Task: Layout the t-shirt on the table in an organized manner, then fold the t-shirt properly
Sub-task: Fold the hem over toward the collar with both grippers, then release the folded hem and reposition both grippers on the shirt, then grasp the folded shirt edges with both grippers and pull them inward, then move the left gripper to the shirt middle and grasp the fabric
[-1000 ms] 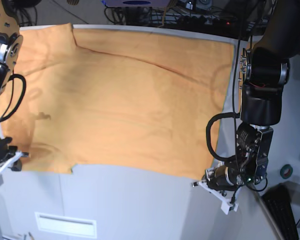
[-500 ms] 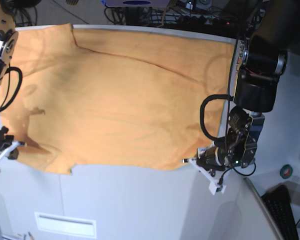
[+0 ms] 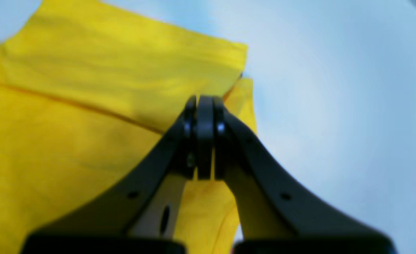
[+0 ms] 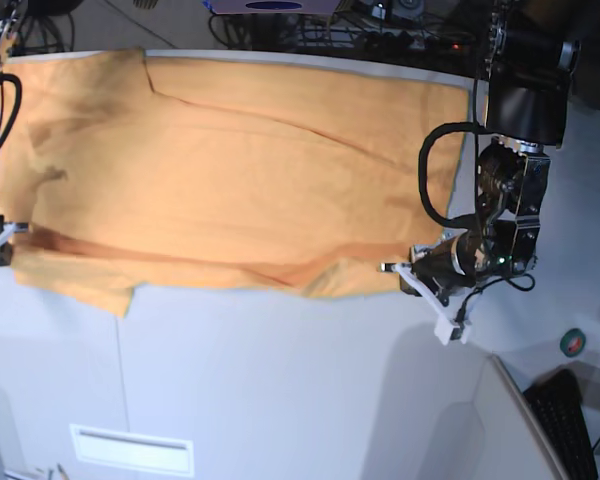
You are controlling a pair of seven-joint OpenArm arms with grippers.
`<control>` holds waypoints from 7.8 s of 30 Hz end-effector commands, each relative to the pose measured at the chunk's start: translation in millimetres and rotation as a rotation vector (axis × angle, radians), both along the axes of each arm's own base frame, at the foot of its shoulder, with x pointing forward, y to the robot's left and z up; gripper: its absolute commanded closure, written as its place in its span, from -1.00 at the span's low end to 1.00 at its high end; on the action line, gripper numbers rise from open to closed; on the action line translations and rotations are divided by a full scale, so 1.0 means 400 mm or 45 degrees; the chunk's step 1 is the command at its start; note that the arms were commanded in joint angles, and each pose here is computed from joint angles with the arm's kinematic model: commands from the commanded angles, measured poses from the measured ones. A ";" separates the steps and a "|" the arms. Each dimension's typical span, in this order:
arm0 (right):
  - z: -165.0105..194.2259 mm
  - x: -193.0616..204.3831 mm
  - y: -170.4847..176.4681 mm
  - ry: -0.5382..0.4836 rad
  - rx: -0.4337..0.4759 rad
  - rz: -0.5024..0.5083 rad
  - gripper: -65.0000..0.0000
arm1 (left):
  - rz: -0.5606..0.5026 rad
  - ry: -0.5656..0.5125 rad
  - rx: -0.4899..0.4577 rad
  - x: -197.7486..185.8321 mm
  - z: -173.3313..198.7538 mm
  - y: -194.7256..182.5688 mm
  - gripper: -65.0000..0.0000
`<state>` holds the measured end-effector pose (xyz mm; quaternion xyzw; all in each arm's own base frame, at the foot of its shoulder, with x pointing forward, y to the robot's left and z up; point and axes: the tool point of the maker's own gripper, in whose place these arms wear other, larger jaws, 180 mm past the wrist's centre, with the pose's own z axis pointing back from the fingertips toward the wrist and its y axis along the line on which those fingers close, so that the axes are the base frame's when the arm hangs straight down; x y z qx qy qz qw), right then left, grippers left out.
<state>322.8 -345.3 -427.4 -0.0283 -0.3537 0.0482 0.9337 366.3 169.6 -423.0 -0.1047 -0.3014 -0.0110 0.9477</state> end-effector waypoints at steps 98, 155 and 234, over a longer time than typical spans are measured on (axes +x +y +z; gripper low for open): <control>-0.004 -0.362 0.033 0.250 -0.069 -0.202 1.00 | 0.108 0.138 -0.094 -0.277 -0.080 -0.023 1.00; 0.035 -0.136 0.060 0.106 -0.178 -0.212 1.00 | 0.351 -0.014 -0.148 -0.212 -0.115 0.240 -0.49; 0.027 -0.152 0.058 0.124 -0.183 -0.211 1.00 | -0.395 -0.134 -0.256 -0.170 0.006 -0.516 1.00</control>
